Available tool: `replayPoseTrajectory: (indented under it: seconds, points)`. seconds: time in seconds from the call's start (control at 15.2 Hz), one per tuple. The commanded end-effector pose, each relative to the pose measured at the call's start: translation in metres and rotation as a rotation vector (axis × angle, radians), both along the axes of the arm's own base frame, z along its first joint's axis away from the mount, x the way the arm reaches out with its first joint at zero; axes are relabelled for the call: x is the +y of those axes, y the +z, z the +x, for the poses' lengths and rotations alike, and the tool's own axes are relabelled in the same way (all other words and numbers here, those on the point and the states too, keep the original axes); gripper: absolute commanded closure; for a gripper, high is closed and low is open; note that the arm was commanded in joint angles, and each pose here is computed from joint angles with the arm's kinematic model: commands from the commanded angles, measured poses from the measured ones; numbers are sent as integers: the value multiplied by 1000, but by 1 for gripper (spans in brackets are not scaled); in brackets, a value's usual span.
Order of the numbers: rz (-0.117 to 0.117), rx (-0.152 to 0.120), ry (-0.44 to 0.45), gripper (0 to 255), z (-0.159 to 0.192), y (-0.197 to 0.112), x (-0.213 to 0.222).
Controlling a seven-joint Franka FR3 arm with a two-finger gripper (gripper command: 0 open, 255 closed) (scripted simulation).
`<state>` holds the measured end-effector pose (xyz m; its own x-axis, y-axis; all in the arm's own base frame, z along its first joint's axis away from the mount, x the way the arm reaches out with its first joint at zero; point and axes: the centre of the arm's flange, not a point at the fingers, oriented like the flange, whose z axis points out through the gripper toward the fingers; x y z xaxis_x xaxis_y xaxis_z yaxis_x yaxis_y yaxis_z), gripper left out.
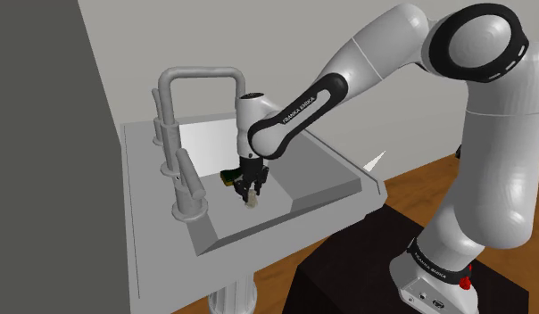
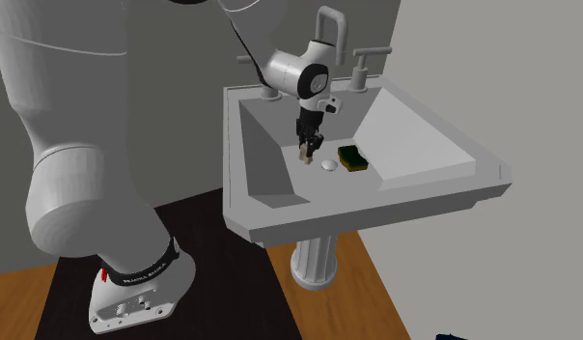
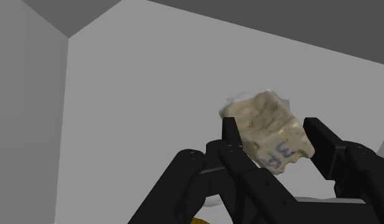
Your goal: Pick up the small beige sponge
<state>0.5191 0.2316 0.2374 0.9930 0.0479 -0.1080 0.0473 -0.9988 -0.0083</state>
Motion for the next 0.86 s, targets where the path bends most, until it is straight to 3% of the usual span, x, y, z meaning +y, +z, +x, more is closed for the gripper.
replayPoseTrajectory:
  seconds: [0.0, 0.79]
  points:
    - [0, 0, 0, 255, 1, 10, 1]
    - [0, 0, 0, 255, 1, 63, 1]
